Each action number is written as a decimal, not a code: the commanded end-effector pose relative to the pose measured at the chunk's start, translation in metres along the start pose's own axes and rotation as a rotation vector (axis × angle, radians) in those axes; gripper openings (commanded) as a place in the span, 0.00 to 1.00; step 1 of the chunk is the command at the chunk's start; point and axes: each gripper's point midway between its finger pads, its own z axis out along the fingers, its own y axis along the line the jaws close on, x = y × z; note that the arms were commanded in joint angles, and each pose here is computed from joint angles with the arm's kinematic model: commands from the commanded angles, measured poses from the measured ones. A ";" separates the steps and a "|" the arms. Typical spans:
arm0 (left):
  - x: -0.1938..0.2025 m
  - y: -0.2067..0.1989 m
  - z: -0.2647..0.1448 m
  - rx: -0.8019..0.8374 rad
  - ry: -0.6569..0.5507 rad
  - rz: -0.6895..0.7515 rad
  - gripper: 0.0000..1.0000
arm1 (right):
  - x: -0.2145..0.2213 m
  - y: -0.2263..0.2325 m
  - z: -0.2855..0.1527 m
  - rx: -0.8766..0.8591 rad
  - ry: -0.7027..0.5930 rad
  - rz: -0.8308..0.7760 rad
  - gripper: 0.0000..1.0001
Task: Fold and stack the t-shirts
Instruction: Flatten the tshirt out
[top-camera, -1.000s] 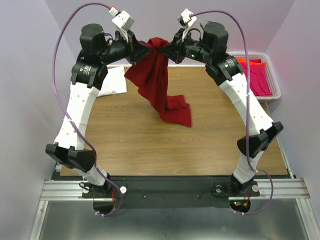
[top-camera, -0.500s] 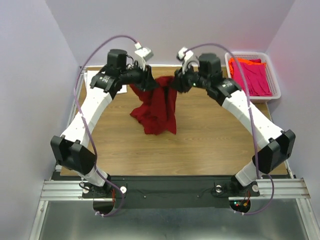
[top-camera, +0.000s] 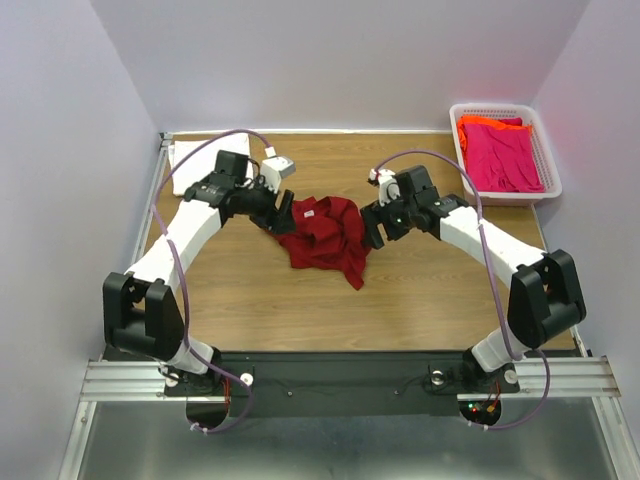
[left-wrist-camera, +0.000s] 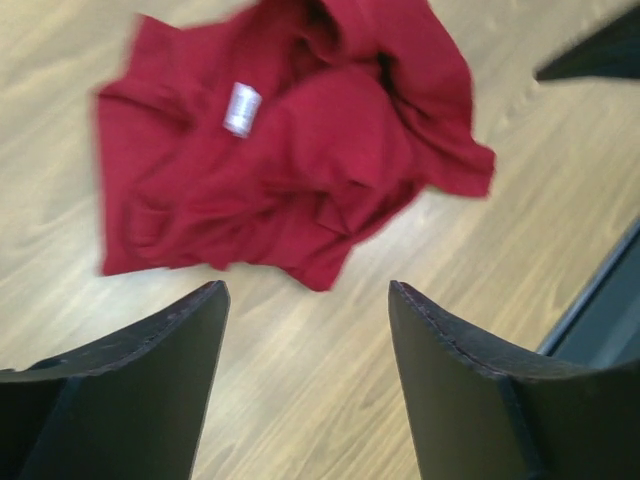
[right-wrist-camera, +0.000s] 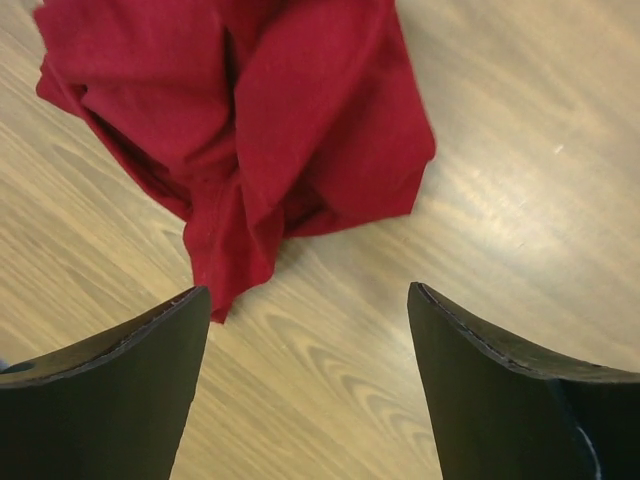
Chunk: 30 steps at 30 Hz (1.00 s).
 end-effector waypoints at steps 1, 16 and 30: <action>-0.001 -0.027 0.016 0.077 -0.028 0.075 0.73 | -0.001 0.007 0.002 -0.040 -0.022 0.081 0.82; 0.033 -0.042 0.104 0.199 0.097 -0.129 0.59 | -0.019 0.009 0.058 -0.136 -0.015 0.210 0.61; -0.011 -0.017 0.110 0.138 -0.008 -0.157 0.15 | -0.051 0.005 0.054 -0.137 -0.088 0.190 0.01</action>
